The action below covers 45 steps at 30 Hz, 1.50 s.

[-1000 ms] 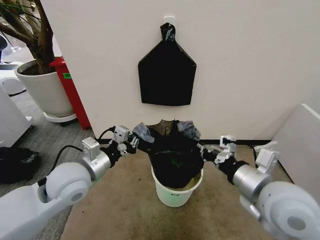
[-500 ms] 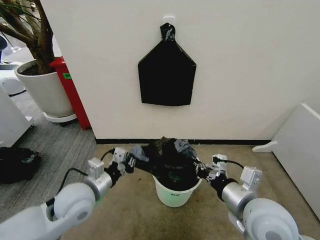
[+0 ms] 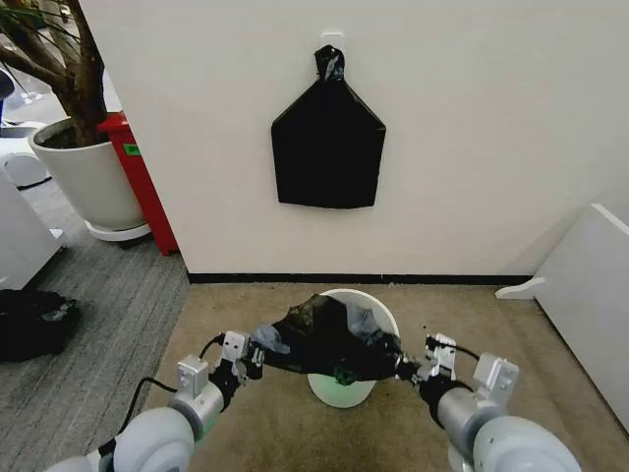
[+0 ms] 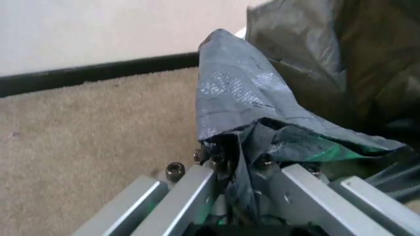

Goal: Place the garbage bag over the trash bin.

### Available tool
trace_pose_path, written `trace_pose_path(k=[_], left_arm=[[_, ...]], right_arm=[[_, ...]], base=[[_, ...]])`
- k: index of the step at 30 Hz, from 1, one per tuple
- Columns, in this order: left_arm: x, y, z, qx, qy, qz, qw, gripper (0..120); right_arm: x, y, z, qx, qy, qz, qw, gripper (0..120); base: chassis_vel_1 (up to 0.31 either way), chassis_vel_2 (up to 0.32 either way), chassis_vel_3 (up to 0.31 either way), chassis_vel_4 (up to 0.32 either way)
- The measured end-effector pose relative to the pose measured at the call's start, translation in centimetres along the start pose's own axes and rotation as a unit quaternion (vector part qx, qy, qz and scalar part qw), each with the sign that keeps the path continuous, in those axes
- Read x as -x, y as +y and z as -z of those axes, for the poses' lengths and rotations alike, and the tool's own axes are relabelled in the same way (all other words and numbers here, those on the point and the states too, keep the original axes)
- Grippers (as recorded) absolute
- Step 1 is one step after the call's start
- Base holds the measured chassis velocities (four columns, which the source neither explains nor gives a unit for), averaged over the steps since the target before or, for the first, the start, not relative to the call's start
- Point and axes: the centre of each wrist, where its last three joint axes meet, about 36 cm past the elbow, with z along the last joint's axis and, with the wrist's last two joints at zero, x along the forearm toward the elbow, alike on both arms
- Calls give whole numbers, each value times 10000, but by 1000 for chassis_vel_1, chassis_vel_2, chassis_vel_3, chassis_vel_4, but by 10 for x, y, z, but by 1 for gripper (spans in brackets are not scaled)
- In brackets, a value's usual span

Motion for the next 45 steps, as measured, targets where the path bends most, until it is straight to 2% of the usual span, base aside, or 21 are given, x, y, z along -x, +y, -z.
trace_pose_path(k=[6,12,20,25,30,34,38,45], left_arm=[[15,3,-20,-3,18,35,10000,0],[32,-6,-38,4,-34,-8,10000,0],[47,-12,-50,220,-194,-63,9995,0],[44,-14,-54,443,-304,-85,9985,0],[17,-11,-47,741,-331,-46,9967,0],[8,-11,-42,813,-305,-51,9962,0],[9,-12,-45,812,-260,-67,9963,0],[23,-21,-69,737,-114,-160,9971,0]], right_arm=[[20,-8,-9,104,106,-283,9995,0],[39,-18,-12,109,26,-555,9984,0],[46,-32,-15,138,-4,-751,9971,0],[37,-32,-18,146,-35,-743,9971,0],[8,-18,-12,363,59,-583,9976,0],[4,-11,-9,463,139,-516,9975,0],[14,-12,-14,546,218,-612,9964,0],[35,-24,-26,573,222,-828,9947,0]], base=[[0,0,0,0],[0,0,0,0],[0,0,0,0],[0,0,0,0],[0,0,0,0],[0,0,0,0],[0,0,0,0],[0,0,0,0]])
